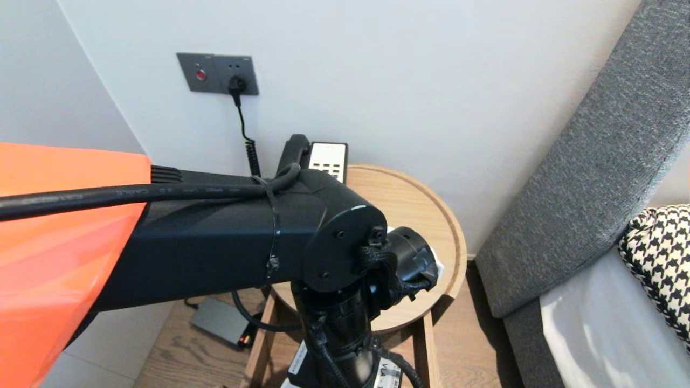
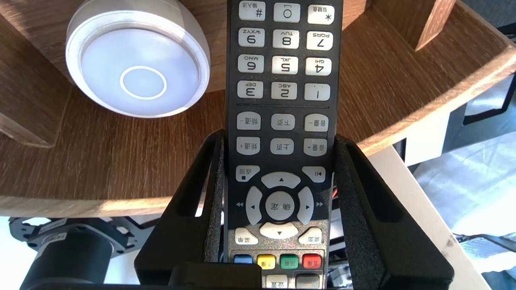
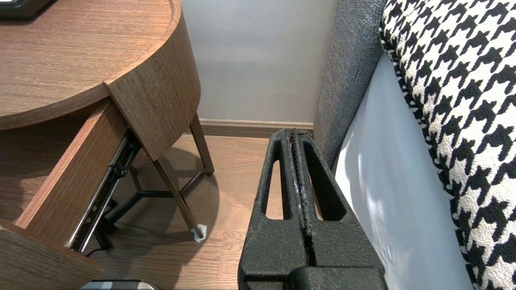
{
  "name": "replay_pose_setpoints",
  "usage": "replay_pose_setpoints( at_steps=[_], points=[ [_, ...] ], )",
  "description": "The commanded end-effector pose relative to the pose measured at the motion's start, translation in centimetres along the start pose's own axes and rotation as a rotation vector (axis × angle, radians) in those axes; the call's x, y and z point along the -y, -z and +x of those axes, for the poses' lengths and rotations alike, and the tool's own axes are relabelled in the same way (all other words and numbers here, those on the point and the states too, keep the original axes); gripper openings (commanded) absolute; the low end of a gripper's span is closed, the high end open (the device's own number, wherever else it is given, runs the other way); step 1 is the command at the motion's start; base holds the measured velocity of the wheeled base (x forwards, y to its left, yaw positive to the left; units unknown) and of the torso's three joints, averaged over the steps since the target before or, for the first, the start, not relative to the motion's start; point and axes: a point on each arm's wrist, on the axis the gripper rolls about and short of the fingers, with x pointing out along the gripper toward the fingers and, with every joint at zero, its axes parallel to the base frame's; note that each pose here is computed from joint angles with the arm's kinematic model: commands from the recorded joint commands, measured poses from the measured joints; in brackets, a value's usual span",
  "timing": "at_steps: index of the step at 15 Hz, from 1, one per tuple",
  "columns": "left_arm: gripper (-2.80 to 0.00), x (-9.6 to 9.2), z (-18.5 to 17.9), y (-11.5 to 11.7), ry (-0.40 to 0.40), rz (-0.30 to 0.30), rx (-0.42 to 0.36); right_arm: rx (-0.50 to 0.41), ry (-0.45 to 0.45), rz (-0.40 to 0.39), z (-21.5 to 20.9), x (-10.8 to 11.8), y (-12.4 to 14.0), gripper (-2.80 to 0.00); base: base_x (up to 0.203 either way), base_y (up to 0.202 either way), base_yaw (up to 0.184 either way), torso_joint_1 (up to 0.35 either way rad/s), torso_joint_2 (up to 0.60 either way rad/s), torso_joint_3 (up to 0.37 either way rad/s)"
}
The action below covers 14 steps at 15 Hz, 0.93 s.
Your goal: Put the remote controls on the table in the drawer one by one
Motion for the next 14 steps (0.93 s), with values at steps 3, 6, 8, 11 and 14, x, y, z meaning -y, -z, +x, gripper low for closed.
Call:
replay_pose_setpoints(
  at_steps=[3,6,8,11,14],
  points=[
    [-2.80,0.15,0.48,-0.27,0.001,-0.003,0.001,-0.024,0.000,0.000,0.15,0.01,0.69,-2.80,0.000,0.000,0.000,0.000,0.00,0.000],
    [-2.80,0.27,0.77,-0.49,0.004,-0.005,0.008,-0.024,0.000,0.000,0.15,0.01,0.69,-2.80,0.000,0.000,0.000,0.000,0.00,0.000],
    [-2.80,0.22,0.80,-0.52,-0.012,-0.020,0.020,-0.024,0.000,0.000,0.16,0.01,0.69,-2.80,0.000,0.000,0.000,0.000,0.00,0.000],
    [-2.80,0.33,0.76,-0.69,-0.001,-0.021,0.051,-0.025,0.000,0.000,0.16,0.01,0.68,-2.80,0.000,0.000,0.000,0.000,0.00,0.000],
    [-2.80,0.48,0.99,-1.02,-0.015,-0.032,0.097,-0.024,0.000,0.000,0.15,0.01,0.69,-2.80,0.000,0.000,0.000,0.000,0.00,0.000]
  ],
)
